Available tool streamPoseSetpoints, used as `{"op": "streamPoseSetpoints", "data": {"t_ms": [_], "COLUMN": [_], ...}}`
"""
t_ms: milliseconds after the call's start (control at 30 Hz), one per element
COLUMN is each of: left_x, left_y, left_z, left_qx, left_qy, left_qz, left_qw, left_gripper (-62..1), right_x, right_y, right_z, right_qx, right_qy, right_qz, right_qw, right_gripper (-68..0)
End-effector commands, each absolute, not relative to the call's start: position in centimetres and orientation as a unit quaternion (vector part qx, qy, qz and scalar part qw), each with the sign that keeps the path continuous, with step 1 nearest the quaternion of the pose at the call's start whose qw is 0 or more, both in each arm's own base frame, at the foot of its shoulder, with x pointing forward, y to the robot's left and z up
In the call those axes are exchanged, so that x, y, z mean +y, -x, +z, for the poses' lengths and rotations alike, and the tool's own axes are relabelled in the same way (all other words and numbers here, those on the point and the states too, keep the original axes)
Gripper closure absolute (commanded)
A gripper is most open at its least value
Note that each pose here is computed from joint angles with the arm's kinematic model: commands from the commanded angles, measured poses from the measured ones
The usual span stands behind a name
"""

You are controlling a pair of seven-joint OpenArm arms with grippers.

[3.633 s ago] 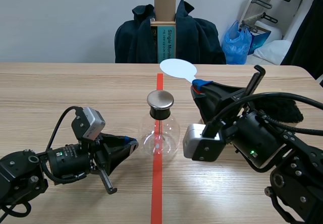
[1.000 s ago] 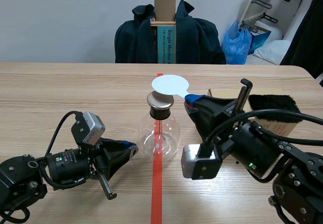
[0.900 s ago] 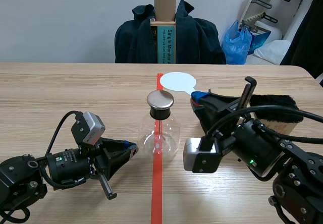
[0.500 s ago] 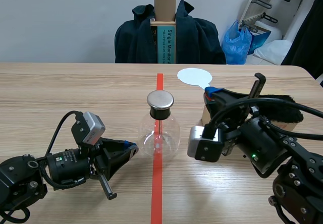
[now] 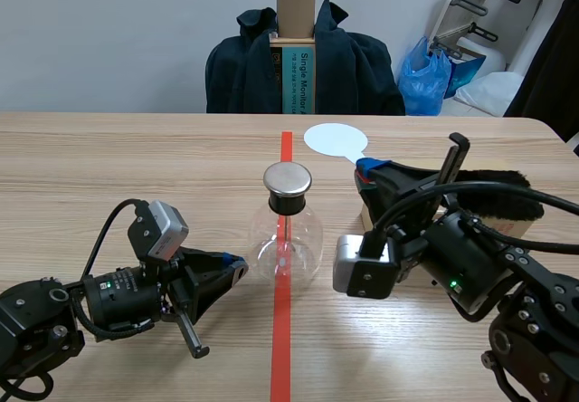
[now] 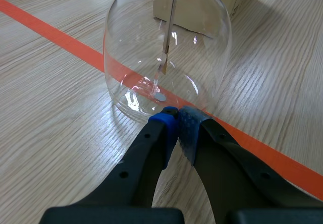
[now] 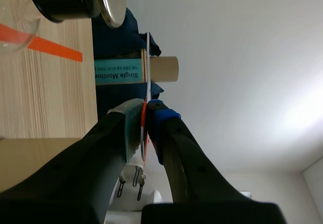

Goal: Do the electroscope experiment.
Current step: 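Move the plate toward and away from the electroscope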

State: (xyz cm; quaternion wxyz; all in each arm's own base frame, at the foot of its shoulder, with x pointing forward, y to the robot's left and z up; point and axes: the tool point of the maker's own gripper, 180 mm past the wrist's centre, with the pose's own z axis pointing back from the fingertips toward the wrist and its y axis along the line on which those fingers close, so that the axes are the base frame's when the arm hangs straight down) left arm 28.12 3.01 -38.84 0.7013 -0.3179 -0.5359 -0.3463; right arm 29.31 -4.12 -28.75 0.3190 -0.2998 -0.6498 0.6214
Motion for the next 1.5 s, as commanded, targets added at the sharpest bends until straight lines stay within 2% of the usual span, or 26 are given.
{"op": "streamPoseSetpoints", "data": {"t_ms": [0,367,700,1167,1467], "left_x": [2.7,2.7,2.7,2.7,2.7], "left_y": [-28.5,-28.5,-28.5,-28.5,-28.5], "left_z": [-37.9,-37.9,-37.9,-37.9,-37.9], "left_qx": [-0.548,-0.548,-0.548,-0.548,-0.548], "left_qy": [0.323,0.323,0.323,0.323,0.323], "left_qz": [-0.343,-0.343,-0.343,-0.343,-0.343], "left_qw": [0.691,0.691,0.691,0.691,0.691], "left_gripper": [-2.9,-2.9,-2.9,-2.9,-2.9], "right_x": [-4.6,-2.5,-1.7,-1.6,-2.9], "right_y": [-29.6,-27.6,-26.7,-26.5,-28.1], "right_z": [-27.9,-27.9,-28.0,-28.0,-28.0], "right_qx": [-0.655,-0.676,-0.683,-0.684,-0.670], "right_qy": [0.308,0.257,0.236,0.232,0.270], "right_qz": [0.620,0.645,0.653,0.656,0.642], "right_qw": [0.302,0.246,0.225,0.219,0.259], "right_gripper": [-0.7,-0.7,-0.7,-0.7,-0.7]}}
